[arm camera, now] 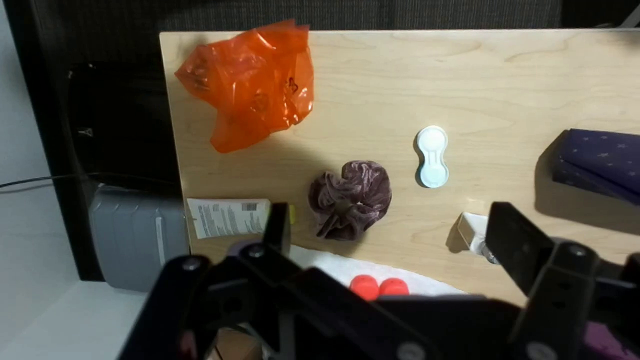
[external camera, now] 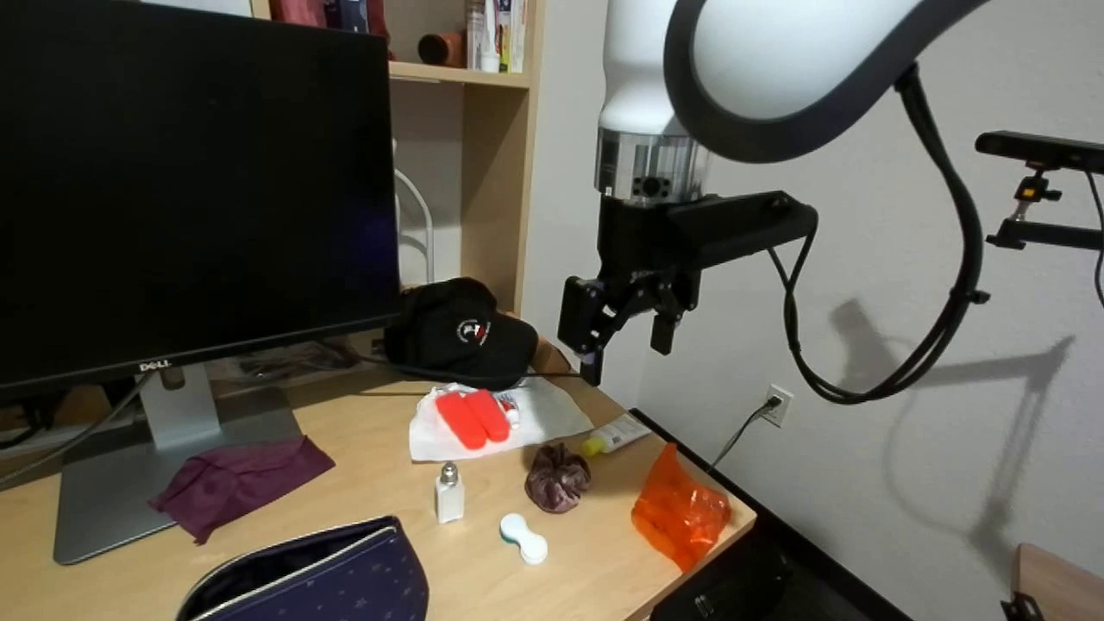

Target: Move the contact lens holder closer to the edge of the table

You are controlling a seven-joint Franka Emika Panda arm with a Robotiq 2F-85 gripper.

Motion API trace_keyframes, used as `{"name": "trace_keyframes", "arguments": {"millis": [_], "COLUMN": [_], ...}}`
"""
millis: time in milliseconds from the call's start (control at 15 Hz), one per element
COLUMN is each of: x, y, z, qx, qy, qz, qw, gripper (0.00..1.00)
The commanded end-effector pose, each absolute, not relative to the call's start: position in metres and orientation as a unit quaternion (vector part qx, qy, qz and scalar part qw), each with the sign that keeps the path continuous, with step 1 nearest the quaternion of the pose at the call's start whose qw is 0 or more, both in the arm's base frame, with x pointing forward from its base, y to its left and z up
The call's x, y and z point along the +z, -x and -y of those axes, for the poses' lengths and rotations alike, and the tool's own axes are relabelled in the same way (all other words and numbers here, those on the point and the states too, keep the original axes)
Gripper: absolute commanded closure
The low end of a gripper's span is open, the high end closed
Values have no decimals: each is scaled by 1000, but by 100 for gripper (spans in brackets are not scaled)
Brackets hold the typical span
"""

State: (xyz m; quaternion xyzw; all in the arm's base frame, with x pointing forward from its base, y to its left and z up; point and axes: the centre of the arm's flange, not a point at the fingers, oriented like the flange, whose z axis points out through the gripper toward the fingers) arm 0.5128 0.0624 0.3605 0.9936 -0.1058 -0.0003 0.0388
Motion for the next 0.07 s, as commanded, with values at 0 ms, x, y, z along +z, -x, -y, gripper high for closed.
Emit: {"name": "trace_keyframes", "arguments": {"millis": [0], "x": [360], "y": [-513], "z": [-63], "qx": [0], "qy": [-994], "qz": [105], "qw": [39], "gripper": [0]}}
